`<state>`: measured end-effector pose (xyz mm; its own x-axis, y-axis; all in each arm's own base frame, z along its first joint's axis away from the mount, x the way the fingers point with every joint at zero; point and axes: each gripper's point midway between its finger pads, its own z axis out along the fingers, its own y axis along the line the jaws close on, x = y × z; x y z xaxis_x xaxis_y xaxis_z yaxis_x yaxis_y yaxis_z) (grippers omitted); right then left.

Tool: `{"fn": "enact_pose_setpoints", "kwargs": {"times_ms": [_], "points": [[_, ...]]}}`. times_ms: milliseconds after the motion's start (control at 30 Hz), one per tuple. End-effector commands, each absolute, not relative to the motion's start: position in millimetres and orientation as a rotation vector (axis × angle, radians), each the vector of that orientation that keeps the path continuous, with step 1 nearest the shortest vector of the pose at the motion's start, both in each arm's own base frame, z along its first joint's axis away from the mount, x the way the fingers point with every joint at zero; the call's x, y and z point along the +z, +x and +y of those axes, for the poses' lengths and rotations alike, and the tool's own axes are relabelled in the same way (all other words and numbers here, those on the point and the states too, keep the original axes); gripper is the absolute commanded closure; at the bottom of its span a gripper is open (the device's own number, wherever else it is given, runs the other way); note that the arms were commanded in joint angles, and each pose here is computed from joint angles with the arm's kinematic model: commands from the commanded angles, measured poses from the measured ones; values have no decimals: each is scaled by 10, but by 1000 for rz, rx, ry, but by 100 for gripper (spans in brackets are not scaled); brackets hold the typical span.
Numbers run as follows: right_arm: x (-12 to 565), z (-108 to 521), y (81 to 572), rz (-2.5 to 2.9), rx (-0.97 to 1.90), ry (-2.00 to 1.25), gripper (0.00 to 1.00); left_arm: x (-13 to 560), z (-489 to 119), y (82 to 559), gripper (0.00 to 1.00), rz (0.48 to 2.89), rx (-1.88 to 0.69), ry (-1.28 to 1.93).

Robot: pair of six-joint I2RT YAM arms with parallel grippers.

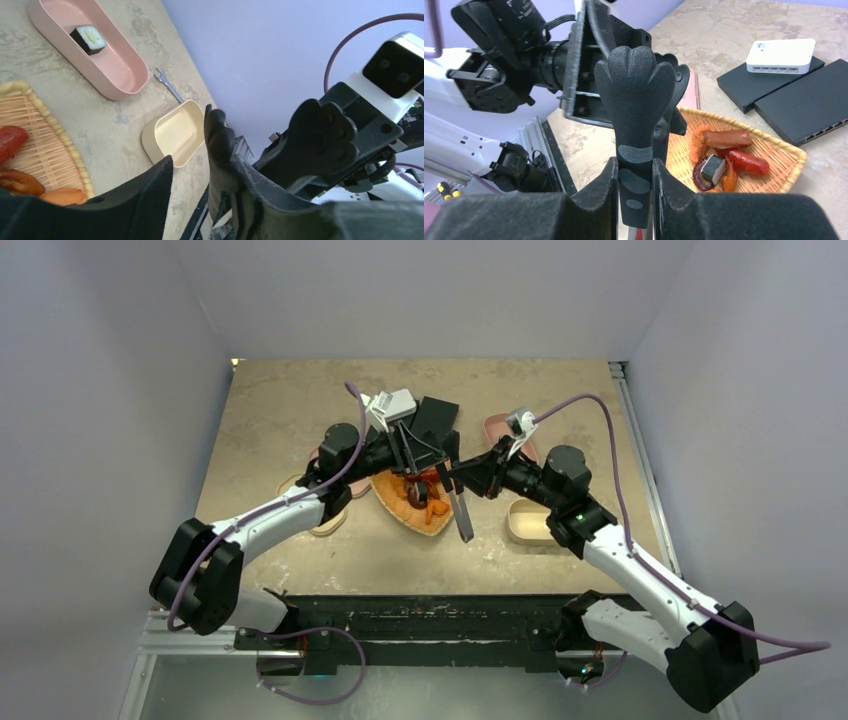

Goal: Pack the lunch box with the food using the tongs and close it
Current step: Pick up the cover from the center of the board.

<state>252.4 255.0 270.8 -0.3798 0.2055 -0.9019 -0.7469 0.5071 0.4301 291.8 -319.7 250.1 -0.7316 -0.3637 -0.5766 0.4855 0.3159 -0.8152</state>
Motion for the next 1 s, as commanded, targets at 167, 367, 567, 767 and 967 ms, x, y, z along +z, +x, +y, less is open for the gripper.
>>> {"fn": "enact_pose_setpoints", "kwargs": {"times_ms": [167, 367, 567, 767, 967], "points": [[2760, 2728, 2402, 1593, 1196, -602, 92, 2623, -3279, 2919, 100, 1802, -1582, 95], [2660, 2792, 2346, 1603, 1253, -642, 52, 2617, -3245, 2781, 100, 1798, -1594, 156], [2548, 2872, 2226, 1613, 1335, -730, 61, 2647, -3217, 2699, 100, 1794, -1612, 178], [2575, 2927, 2061, 1587, 1438, -816, 87, 2681, -3170, 2724, 100, 1773, -1650, 181], [2879, 2887, 1755, 1466, 1556, -895, 100, 2426, -2913, 2962, 100, 1832, -1549, 149]]}}
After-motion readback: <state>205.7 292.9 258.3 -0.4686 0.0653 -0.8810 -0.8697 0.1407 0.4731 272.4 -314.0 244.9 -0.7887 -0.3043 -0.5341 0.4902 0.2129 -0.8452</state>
